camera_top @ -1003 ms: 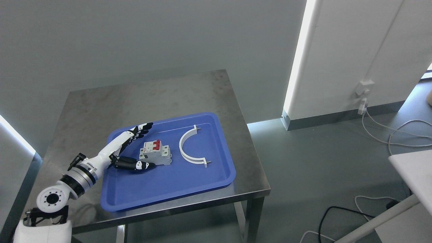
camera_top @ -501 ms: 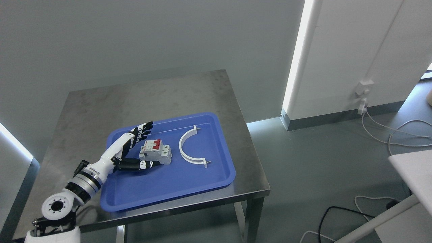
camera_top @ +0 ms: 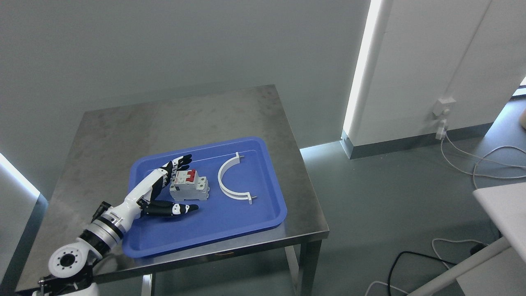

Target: Place circuit breaker on shelf

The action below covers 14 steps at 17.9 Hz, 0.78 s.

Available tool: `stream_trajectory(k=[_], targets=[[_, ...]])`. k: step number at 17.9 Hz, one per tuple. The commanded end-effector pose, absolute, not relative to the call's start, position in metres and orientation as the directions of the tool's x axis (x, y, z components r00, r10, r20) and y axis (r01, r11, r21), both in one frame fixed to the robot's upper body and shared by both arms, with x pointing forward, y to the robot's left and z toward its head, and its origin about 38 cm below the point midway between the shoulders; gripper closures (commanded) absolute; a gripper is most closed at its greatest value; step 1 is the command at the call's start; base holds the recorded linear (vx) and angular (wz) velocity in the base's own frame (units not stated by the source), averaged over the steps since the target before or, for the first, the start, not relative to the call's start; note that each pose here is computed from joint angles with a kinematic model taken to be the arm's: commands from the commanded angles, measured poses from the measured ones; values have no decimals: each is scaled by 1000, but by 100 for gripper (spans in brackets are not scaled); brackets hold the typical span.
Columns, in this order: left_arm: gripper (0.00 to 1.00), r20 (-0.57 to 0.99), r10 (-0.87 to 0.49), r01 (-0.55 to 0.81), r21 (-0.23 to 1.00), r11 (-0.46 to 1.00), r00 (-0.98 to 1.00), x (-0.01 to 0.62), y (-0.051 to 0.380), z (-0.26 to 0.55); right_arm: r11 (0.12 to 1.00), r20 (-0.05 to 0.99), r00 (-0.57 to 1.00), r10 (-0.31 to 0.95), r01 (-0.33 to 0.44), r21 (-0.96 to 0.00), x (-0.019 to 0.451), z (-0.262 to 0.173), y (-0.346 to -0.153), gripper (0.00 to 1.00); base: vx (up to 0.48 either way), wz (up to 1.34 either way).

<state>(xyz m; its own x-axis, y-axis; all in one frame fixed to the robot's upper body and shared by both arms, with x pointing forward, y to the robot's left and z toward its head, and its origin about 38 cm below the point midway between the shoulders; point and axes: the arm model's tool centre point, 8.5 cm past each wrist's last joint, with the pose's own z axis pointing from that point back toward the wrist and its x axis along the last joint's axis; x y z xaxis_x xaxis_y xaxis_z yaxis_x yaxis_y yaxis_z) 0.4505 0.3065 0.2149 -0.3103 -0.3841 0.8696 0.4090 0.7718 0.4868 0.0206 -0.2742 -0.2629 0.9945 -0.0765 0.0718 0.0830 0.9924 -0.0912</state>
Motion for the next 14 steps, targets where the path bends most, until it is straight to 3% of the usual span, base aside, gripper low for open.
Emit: stream_trajectory(k=[1, 9, 10, 12, 14], targets=[[95, 867, -371, 377, 483, 791, -332, 447, 311, 210, 991, 76, 994, -76, 83, -104, 22, -262, -285, 0, 0, 0], [93, 870, -390, 254, 468, 846, -303, 444, 332, 204, 991, 74, 994, -74, 82, -104, 21, -262, -285, 0, 0, 0], [89, 871, -388, 237, 463, 854, -302, 444, 333, 205, 991, 74, 994, -74, 82, -104, 21, -262, -285, 0, 0, 0], [36, 875, -384, 242, 457, 856, -295, 448, 324, 204, 991, 73, 995, -74, 82, -104, 20, -262, -285, 0, 0, 0], [14, 883, -376, 291, 452, 844, -280, 453, 308, 202, 991, 73, 995, -74, 82, -104, 20, -262, -285, 0, 0, 0]])
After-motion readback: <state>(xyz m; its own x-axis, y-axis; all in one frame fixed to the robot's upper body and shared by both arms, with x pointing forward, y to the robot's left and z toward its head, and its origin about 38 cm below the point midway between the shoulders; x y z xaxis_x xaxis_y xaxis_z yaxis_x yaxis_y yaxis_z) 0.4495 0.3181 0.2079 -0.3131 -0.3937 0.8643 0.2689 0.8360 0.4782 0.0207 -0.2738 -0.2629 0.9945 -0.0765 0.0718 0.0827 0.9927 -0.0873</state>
